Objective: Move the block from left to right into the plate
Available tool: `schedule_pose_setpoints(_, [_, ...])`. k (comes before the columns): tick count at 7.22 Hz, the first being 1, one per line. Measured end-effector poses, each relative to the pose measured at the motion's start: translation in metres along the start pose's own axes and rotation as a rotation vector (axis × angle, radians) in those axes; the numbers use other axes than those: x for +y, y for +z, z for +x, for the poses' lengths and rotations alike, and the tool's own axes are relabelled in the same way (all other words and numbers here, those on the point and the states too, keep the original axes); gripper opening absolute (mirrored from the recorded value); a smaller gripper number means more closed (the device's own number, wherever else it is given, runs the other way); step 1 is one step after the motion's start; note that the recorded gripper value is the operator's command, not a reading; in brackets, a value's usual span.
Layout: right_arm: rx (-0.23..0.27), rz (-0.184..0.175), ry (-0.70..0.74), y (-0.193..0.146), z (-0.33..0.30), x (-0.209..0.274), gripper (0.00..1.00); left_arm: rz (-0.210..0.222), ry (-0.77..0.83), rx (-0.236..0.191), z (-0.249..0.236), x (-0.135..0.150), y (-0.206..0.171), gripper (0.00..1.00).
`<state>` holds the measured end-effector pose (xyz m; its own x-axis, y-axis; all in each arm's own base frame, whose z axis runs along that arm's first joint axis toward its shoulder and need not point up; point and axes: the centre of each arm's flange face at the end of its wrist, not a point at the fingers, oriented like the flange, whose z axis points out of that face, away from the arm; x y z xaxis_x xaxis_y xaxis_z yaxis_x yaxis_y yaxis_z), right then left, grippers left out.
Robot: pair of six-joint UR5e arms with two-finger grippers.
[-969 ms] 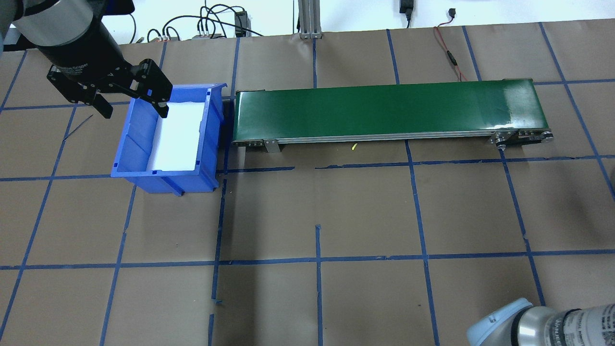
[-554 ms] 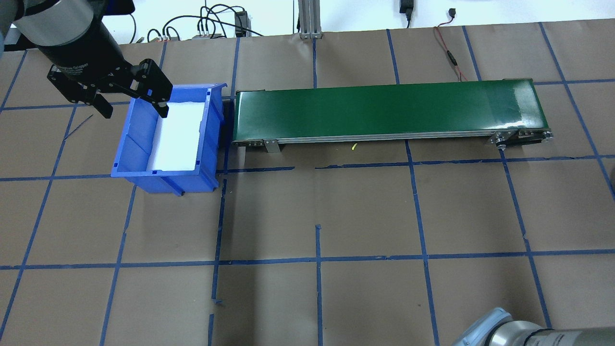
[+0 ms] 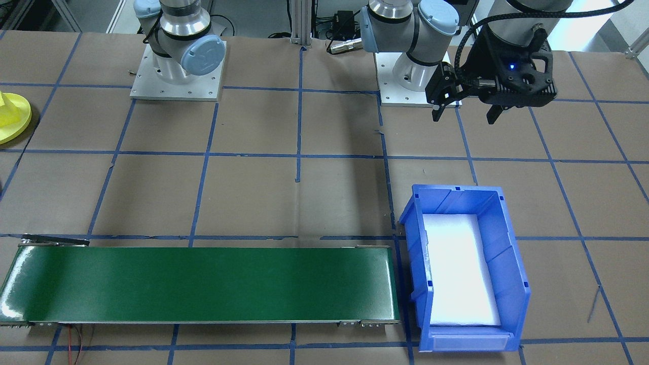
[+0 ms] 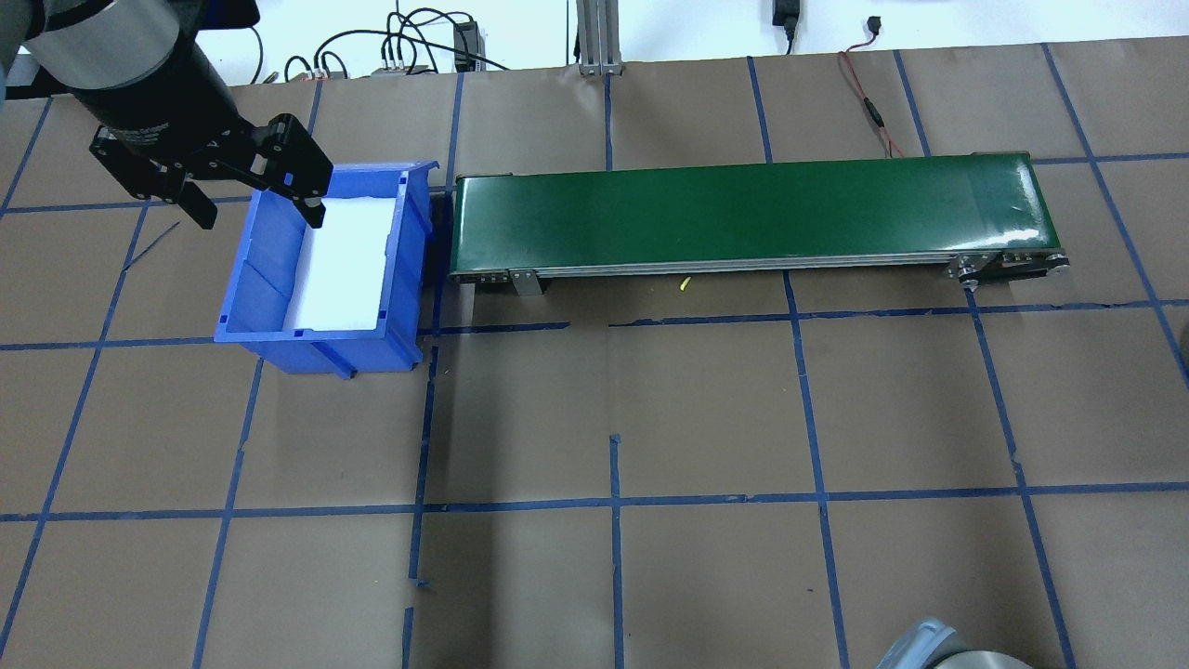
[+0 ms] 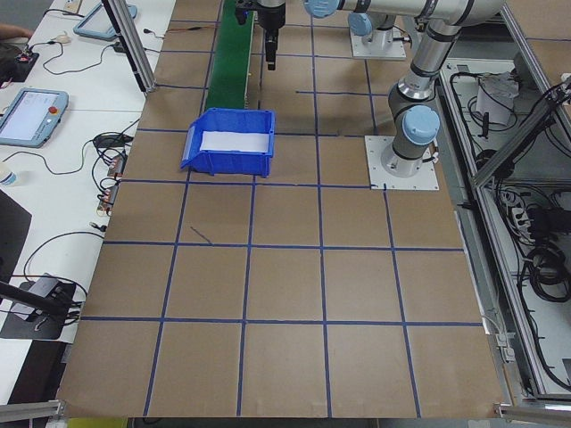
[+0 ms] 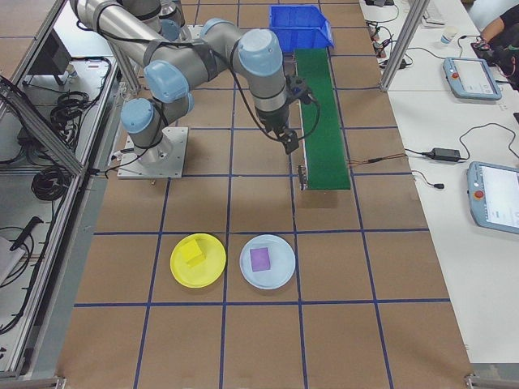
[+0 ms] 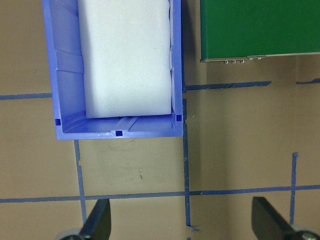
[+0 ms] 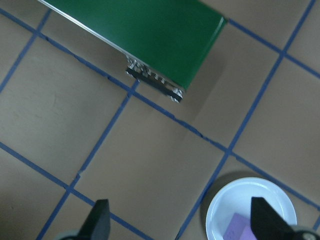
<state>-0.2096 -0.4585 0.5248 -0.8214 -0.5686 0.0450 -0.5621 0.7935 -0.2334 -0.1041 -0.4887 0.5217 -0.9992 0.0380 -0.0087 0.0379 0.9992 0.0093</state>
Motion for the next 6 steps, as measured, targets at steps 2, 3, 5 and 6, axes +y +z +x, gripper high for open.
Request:
schedule_pose_setpoints(2, [-0.008,0.041,-0.002,-0.009,-0.077,-0.081,1.00,0.001,0.000,0.000,0.000,0.000,0.000,1.00])
schedule_pose_setpoints(3, [-0.030,0.059,0.000,-0.007,-0.110,-0.111,1.00,0.001,0.000,0.000,0.000,0.000,0.000,1.00])
schedule_pose_setpoints(5, [-0.106,0.105,0.097,0.001,-0.166,-0.156,1.00,0.001,0.000,0.000,0.000,0.000,0.000,1.00])
schedule_pose_setpoints(6, [-0.129,0.120,0.171,0.005,-0.195,-0.178,1.00,0.001,0.000,0.000,0.000,0.000,0.000,1.00])
